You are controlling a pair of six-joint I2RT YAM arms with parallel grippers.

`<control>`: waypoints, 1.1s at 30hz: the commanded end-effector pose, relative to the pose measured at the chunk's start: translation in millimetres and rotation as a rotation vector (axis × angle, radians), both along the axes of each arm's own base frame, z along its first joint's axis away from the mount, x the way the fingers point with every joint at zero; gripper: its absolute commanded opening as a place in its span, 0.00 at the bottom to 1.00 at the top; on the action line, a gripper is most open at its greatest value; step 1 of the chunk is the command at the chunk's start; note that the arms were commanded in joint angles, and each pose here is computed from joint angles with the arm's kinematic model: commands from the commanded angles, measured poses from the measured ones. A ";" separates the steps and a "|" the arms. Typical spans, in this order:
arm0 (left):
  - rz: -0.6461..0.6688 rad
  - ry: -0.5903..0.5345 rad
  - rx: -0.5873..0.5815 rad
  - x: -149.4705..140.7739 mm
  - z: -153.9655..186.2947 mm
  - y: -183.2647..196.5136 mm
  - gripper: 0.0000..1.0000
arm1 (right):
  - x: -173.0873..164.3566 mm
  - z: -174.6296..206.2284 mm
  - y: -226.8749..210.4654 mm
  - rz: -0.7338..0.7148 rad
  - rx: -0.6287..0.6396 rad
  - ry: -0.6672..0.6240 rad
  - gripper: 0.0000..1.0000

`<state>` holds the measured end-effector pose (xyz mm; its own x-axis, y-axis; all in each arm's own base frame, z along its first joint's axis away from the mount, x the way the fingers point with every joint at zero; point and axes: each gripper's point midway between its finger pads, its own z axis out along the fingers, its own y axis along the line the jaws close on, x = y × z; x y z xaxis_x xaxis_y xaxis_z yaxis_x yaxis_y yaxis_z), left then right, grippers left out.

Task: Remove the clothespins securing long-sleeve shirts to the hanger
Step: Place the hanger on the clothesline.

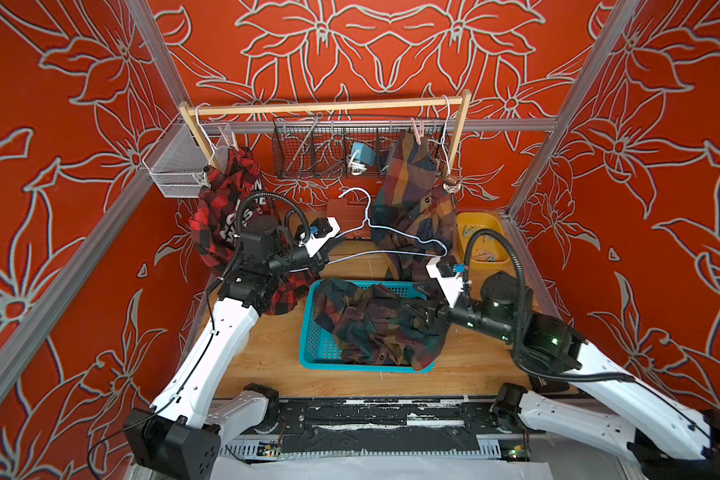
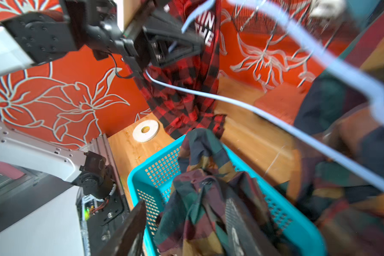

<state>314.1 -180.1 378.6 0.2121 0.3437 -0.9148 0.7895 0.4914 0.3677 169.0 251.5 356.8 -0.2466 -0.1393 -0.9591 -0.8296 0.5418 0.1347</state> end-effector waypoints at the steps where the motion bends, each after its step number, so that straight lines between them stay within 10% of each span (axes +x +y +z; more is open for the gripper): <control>1: -0.072 0.016 0.021 -8.8 0.4 -4.3 0.00 | 12.2 1.6 -31.2 -0.066 -0.130 -0.066 0.58; 10: -0.132 0.066 0.042 -9.4 -0.3 -9.2 0.00 | 36.2 41.9 -53.4 -0.062 -0.146 -0.151 0.59; 33: -0.220 0.055 0.005 -24.8 10.7 -8.3 0.00 | 82.8 4.4 -57.3 -0.009 -0.036 -0.066 0.60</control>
